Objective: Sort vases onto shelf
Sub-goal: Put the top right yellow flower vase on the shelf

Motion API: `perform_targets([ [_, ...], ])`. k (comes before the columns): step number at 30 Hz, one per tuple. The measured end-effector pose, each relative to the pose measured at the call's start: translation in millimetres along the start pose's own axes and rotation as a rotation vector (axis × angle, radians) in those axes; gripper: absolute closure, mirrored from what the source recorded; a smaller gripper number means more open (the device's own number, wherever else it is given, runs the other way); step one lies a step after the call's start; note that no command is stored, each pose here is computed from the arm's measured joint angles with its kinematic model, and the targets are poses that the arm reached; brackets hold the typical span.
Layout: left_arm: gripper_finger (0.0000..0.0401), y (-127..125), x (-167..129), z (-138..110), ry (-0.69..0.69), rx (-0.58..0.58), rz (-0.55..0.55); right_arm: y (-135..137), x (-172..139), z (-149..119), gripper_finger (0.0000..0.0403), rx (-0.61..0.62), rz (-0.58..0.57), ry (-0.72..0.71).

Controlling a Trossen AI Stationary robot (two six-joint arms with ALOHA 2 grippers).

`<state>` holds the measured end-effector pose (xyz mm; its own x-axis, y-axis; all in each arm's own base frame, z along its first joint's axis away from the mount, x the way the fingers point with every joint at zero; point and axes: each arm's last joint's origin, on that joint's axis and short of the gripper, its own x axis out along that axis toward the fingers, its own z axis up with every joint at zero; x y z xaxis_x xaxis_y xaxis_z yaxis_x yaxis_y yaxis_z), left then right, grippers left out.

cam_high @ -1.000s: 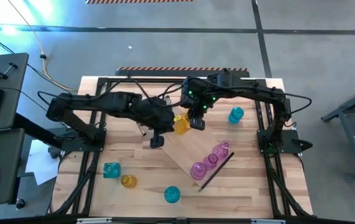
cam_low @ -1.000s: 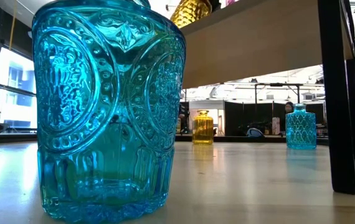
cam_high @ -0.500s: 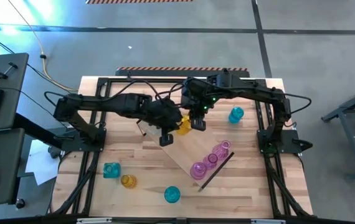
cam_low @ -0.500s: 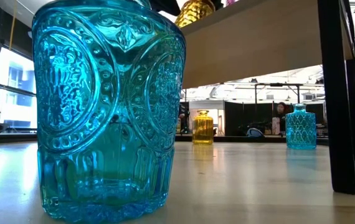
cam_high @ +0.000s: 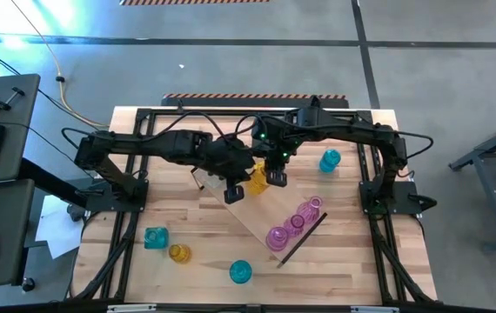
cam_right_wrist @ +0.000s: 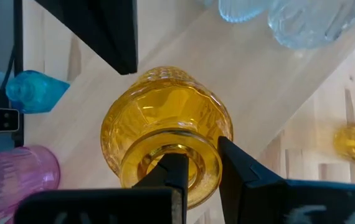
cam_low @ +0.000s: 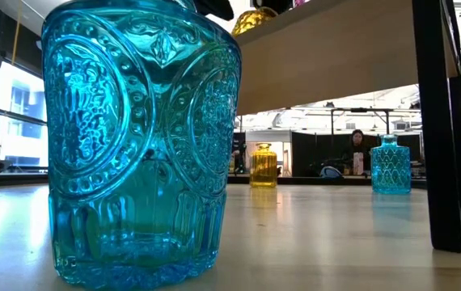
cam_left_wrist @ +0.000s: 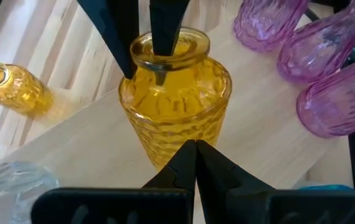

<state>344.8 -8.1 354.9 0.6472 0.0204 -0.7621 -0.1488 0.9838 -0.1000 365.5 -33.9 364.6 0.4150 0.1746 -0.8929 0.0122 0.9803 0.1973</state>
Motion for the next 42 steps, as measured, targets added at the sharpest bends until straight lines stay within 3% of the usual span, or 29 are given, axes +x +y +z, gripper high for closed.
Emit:
perform_targets([
  [25, 0.0401, -2, 2, -2, 0.009, -0.098, -0.054, 1, 2, 3, 0.0375, -0.031, -0.009, -0.034],
  [32, 0.04, 2, 15, -12, 0.038, -0.137, 0.041, 0, 5, 3, 0.0375, -0.022, -0.02, -0.025],
  [42, 0.04, 2, 28, -12, 0.052, -0.183, 0.04, 1, 4, 1, 0.0375, -0.013, -0.009, -0.002],
])
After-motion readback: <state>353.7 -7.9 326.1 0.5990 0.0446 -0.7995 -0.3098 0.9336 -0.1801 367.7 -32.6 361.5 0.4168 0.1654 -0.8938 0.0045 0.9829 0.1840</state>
